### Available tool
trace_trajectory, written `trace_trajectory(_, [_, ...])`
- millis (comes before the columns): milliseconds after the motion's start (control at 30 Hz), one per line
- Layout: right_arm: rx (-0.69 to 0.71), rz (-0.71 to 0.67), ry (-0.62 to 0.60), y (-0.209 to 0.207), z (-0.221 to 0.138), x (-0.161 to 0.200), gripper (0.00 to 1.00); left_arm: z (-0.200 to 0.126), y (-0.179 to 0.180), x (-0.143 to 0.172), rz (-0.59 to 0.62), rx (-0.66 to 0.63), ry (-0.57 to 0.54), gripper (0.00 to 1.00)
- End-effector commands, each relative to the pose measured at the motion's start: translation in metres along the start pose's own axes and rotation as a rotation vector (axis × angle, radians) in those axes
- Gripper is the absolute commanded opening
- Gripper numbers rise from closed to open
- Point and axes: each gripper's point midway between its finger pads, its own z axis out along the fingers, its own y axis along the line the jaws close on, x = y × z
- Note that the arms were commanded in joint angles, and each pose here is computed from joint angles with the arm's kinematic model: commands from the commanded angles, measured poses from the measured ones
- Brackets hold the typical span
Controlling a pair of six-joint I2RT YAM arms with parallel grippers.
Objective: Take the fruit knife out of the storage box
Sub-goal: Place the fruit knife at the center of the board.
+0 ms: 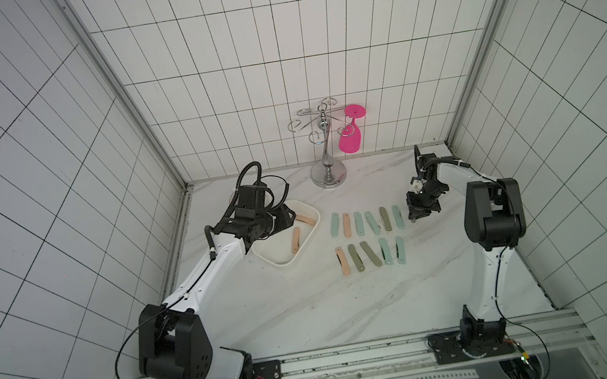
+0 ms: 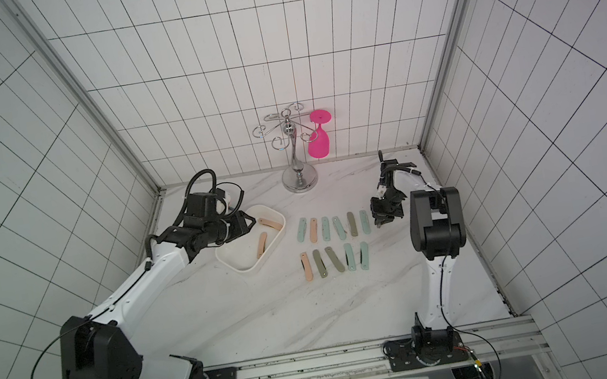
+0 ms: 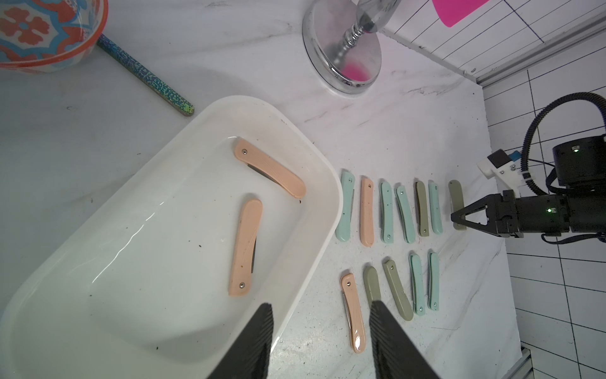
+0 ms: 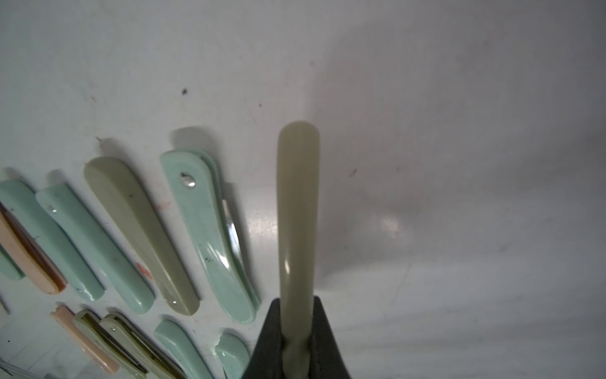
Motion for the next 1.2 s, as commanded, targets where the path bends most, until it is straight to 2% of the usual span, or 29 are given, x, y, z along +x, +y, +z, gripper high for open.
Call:
trace_trajectory(0, [0.031,-0.029,0.037,-0.006,-0.001,0.002,0.00,0.001,-0.006,-0.008,0.023,0.025,-0.017,0.51])
trace_trajectory(267, [0.063,-0.012,0.054,-0.013,0.002,0.009,0.01,0.002,-0.006,-0.009,0.022,0.027,-0.012,0.51])
trace_trajectory(400, [0.096,0.003,0.045,-0.018,-0.002,0.010,0.25,0.003,-0.006,-0.008,0.021,0.028,-0.010,0.51])
trace_trajectory(533, [0.117,0.015,0.034,-0.021,-0.005,0.010,0.41,0.002,-0.007,-0.007,0.016,0.034,-0.009,0.51])
trace_trajectory(900, [0.159,0.060,-0.063,-0.026,-0.018,-0.007,0.43,-0.002,-0.007,-0.005,0.012,0.039,-0.011,0.51])
trace_trajectory(1167, [0.135,0.076,-0.096,-0.018,-0.008,-0.021,0.42,-0.001,-0.008,-0.004,0.011,0.039,-0.010,0.51])
